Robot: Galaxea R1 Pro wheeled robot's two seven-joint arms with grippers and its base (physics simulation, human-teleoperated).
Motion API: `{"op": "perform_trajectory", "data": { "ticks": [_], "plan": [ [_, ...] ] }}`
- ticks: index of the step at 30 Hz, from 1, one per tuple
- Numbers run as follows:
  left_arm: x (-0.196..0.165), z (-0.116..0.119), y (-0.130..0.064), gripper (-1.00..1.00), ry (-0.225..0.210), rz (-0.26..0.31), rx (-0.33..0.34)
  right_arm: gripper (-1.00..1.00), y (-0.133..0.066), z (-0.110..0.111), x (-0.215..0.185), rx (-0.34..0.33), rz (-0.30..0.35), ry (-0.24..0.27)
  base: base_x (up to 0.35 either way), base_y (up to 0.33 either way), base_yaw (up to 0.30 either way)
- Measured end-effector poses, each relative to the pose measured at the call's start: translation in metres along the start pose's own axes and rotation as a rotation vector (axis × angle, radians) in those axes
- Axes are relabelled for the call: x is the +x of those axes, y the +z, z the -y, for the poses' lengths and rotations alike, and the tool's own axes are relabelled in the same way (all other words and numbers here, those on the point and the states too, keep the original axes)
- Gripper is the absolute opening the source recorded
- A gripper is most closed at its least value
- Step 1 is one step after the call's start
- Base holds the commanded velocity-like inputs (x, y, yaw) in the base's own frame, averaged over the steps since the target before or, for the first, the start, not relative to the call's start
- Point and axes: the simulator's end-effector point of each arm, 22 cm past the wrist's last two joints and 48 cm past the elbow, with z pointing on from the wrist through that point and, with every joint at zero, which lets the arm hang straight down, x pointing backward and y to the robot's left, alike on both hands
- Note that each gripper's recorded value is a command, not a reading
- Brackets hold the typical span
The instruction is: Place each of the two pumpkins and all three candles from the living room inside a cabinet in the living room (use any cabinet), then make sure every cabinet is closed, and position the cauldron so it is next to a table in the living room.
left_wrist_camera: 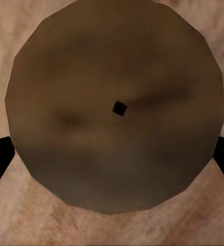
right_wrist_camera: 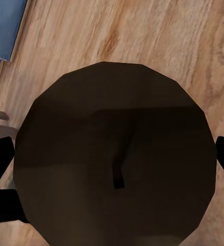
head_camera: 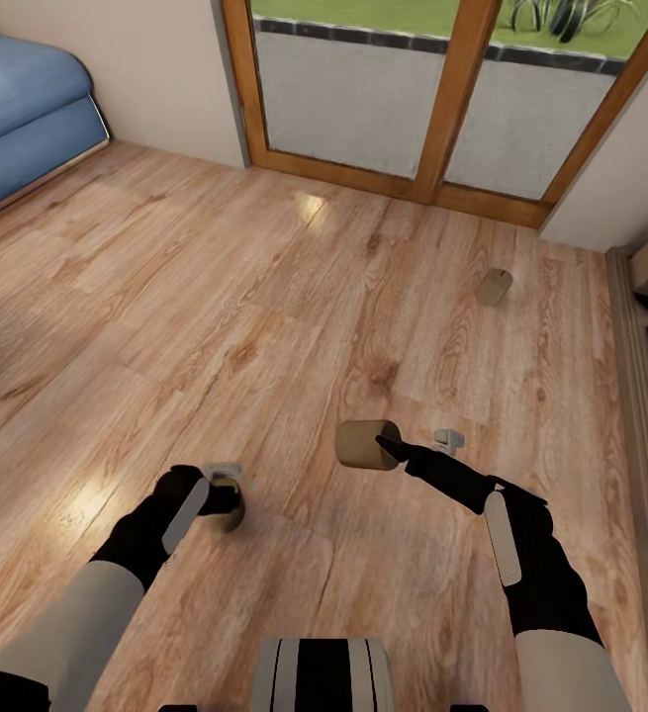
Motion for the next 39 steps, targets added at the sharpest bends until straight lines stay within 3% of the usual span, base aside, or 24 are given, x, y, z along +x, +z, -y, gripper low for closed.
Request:
{"op": "perform_trajectory", "data": {
  "ticks": [4,8,15,21,26,39],
  "plan": [
    [-0.005,0.001,-0.009,-1.00,0.002,-0.007,0.011,-1.00,0.000,0.000,0.000,0.000,0.000,0.000,0.000,0.000,0.000],
    [-0.015,-0.015,-0.016,-1.00,0.007,0.019,-0.011,-1.00,0.000,0.000,0.000,0.000,0.001,0.000,0.000,0.000,0.000],
    [-0.019,-0.014,-0.018,-1.00,0.001,0.029,-0.004,-1.00,0.000,0.000,0.000,0.001,0.001,-0.001,0.000,0.000,0.000],
    [-0.040,-0.006,-0.036,-1.00,0.008,0.101,0.017,-1.00,0.000,0.000,-0.001,0.001,0.001,-0.001,0.000,0.000,0.000],
    [-0.044,-0.003,-0.048,-1.00,0.023,0.094,0.026,-1.00,0.000,0.002,0.000,0.006,0.000,-0.002,0.000,0.000,0.000],
    [-0.062,-0.007,-0.064,-1.00,0.011,0.143,0.034,-1.00,-0.002,0.016,0.002,0.067,-0.013,-0.032,0.000,0.000,0.000]
  ]
}}
